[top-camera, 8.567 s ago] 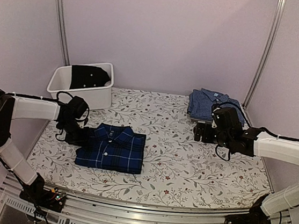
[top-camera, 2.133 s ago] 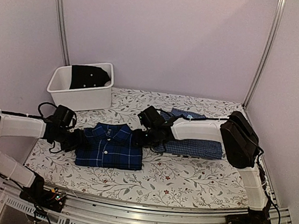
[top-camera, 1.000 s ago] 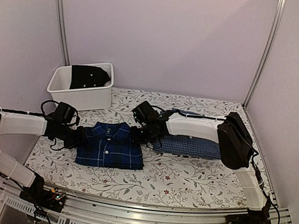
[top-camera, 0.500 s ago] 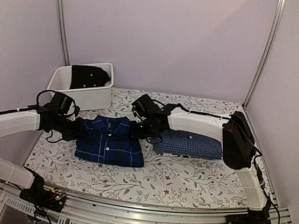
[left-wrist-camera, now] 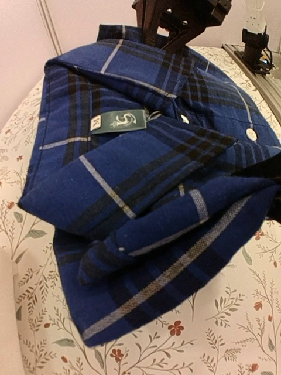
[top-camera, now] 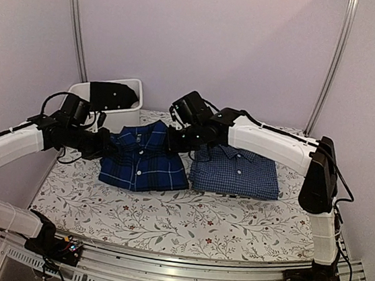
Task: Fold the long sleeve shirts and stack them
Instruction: Pick up the square-folded shirt from the center of the board, then place the square-folded shirt on the square-folded shirt.
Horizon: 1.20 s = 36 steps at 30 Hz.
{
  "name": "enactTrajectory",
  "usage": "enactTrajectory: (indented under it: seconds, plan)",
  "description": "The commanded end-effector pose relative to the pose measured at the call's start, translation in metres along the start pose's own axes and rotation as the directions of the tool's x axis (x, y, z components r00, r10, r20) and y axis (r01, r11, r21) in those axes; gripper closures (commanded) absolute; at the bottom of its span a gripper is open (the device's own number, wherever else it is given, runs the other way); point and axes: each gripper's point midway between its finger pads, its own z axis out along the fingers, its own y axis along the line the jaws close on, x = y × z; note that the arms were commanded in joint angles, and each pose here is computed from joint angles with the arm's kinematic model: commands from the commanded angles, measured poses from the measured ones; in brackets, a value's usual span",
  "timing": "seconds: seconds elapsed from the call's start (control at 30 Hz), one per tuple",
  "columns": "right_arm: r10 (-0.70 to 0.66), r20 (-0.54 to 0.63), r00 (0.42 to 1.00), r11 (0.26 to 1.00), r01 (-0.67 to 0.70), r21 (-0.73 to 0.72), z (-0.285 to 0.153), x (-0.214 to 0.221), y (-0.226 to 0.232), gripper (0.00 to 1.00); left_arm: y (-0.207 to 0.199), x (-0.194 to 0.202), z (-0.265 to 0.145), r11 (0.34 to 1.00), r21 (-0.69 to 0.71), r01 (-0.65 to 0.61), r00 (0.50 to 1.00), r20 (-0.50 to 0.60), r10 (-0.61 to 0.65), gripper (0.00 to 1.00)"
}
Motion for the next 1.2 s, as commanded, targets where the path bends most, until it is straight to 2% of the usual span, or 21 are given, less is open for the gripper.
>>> enactTrajectory:
  seconds: [0.0, 0.2, 0.6, 0.8, 1.17]
  plan:
    - [-0.026, 0.108, 0.994, 0.999, 0.022, 0.040, -0.049, -0.037, -0.004, 1.00, -0.052, -0.011, -0.007, 0.991, 0.127, -0.038, 0.999, 0.012, 0.037, 1.00]
    - [-0.002, 0.122, 0.992, 0.983, -0.021, 0.181, -0.078, -0.032, -0.066, 1.00, -0.108, -0.016, 0.016, 0.978, 0.192, -0.076, 0.997, 0.008, 0.076, 1.00]
    - [0.125, 0.219, 0.968, 0.927, -0.193, 0.322, -0.158, -0.010, -0.186, 1.00, -0.202, -0.021, 0.094, 0.956, 0.264, -0.127, 0.991, -0.014, 0.135, 1.00]
    - [0.156, 0.244, 0.957, 0.906, -0.238, 0.352, -0.178, 0.000, -0.227, 1.00, -0.228, -0.008, 0.134, 0.954, 0.271, -0.127, 0.988, -0.048, 0.145, 1.00]
    - [0.197, 0.231, 0.953, 0.875, -0.278, 0.397, -0.180, 0.017, -0.277, 1.00, -0.248, 0.009, 0.165, 0.955, 0.267, -0.126, 0.985, -0.078, 0.152, 1.00]
